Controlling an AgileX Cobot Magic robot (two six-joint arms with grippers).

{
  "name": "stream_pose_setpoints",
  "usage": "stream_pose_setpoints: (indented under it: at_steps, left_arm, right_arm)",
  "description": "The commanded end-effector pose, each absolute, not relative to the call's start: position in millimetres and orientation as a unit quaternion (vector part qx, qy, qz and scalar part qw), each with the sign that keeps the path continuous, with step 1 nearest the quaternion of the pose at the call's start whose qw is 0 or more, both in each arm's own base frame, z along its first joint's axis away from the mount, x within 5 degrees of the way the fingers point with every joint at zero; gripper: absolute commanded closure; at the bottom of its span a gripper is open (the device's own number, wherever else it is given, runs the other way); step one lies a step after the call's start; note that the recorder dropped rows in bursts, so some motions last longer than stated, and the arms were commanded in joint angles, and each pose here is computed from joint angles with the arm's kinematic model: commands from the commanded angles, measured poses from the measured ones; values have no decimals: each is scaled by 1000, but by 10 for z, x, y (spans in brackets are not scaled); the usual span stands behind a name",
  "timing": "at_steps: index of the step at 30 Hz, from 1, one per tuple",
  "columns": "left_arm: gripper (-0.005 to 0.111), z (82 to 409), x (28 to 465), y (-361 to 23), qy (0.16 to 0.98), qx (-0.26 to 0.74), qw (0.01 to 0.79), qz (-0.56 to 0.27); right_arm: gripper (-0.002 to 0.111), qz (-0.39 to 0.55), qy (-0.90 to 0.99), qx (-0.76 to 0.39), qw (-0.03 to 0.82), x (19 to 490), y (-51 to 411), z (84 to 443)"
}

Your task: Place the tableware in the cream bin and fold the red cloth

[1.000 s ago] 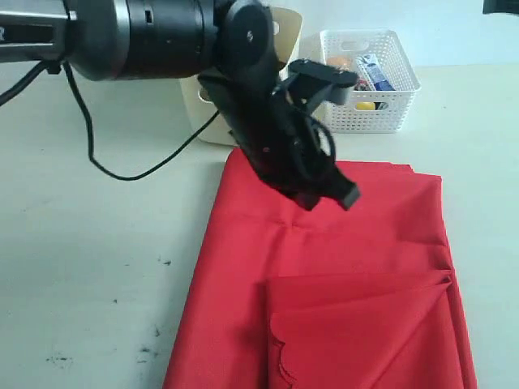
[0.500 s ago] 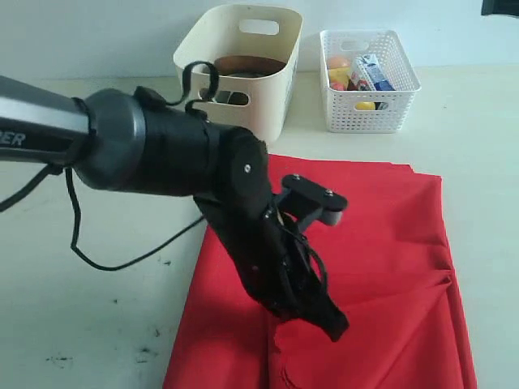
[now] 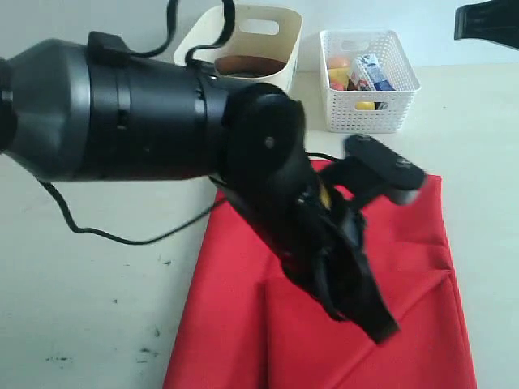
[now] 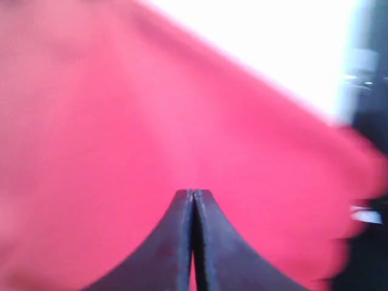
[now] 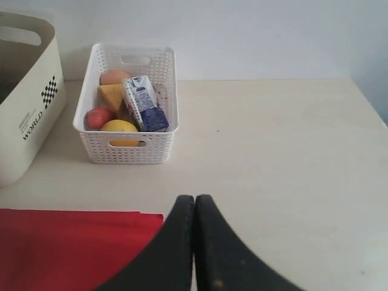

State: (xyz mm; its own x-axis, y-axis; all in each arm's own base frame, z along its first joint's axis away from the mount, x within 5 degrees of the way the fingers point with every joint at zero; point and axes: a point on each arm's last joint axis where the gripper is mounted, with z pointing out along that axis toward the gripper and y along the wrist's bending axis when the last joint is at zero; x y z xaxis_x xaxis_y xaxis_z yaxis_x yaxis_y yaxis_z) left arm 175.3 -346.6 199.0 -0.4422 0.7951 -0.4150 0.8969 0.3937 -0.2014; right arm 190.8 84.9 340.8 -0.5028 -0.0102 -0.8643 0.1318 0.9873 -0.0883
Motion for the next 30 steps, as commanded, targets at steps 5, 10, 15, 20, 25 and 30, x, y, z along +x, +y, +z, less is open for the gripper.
stream_pose_setpoints:
  at_steps: [5,10,15,20,25,30]
  left_arm:
    - [106,1343,2124,-2712,900,422,65,-87]
    - [106,1170,1990,-2748,904,408,73,-106]
    - [106,1282,1696,-3115,871,452,94,-171]
    - [106,1559,1319,-3591,810,522,126,-235]
    - [106,1899,991,-3889,739,602,150,-263]
    - [106,2134,966,-3812,720,626,157,-254]
  right_arm:
    - [108,-81,863,36,497,1914,834,3408]
    - [108,-68,862,27,502,1926,866,3412]
    - [108,-66,864,21,499,1959,904,3380]
    - [108,-75,867,15,493,2001,939,3329]
    - [108,-92,863,8,497,2027,939,3322]
    - [108,-112,858,9,501,2030,908,3338]
